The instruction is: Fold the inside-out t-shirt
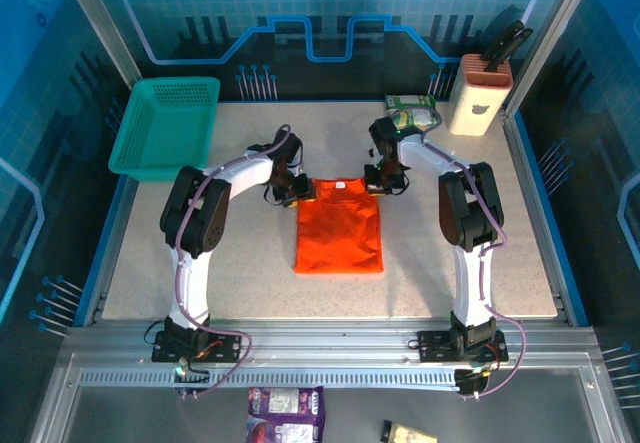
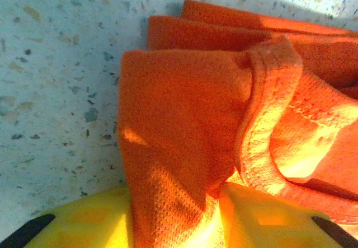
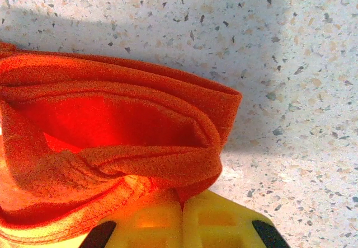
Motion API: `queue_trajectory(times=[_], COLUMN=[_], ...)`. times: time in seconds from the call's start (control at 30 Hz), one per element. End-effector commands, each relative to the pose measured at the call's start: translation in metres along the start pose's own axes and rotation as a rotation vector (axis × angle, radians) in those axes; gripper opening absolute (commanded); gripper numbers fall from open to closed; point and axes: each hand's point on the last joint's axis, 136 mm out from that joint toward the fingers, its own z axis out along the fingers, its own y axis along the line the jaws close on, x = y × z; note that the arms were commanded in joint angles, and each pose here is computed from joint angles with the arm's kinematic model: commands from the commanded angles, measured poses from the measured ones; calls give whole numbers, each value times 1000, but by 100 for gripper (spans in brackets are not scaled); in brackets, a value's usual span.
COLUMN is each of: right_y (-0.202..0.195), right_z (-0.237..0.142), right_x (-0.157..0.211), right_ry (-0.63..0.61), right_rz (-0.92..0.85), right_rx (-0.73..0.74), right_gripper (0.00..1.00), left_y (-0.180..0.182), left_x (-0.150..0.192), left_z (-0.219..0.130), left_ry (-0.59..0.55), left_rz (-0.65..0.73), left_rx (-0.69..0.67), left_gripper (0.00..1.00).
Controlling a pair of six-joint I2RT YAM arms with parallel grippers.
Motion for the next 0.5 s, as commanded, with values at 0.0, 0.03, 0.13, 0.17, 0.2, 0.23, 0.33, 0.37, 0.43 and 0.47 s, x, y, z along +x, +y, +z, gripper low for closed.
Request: queue_trajectory(times=[0.0, 0.03, 0.13, 0.17, 0.2, 0.23, 0.33, 0.37, 0.43, 0.47], right_y=[5, 5, 6, 6, 6, 6, 7, 6, 6, 6], right_z=[-1, -1, -1, -1, -1, -1, -1, -1, 0, -1], right_x=[3, 4, 3, 3, 3, 3, 3, 3, 3, 3], right_ry=[16, 16, 15, 15, 17, 17, 19, 18, 18, 15], right_rz=[-15, -16, -17, -17, -19, -17, -20, -18, -19, -19], right_rx=[-5, -4, -4, -3, -4, -3, -1, 0, 4, 6], right_gripper=[0, 0, 0, 0, 0, 0, 0, 0, 0, 0], left_y=[-14, -16, -18, -17, -17, -16, -14, -13, -10, -9], left_x=[12, 11, 10, 9, 9, 8, 7, 7, 6, 6], left_z=[10, 9, 6, 6, 6, 6, 7, 7, 7, 7], left_ry=[64, 61, 53, 52, 50, 48, 46, 46, 40, 36], left_rz=[-15, -16, -12, -13, -13, -12, -15, -18, -19, -19], left_rx=[85, 92, 97, 96, 94, 94, 93, 89, 80, 74], left_gripper=[38, 37, 34, 33, 31, 30, 27, 25, 21, 18])
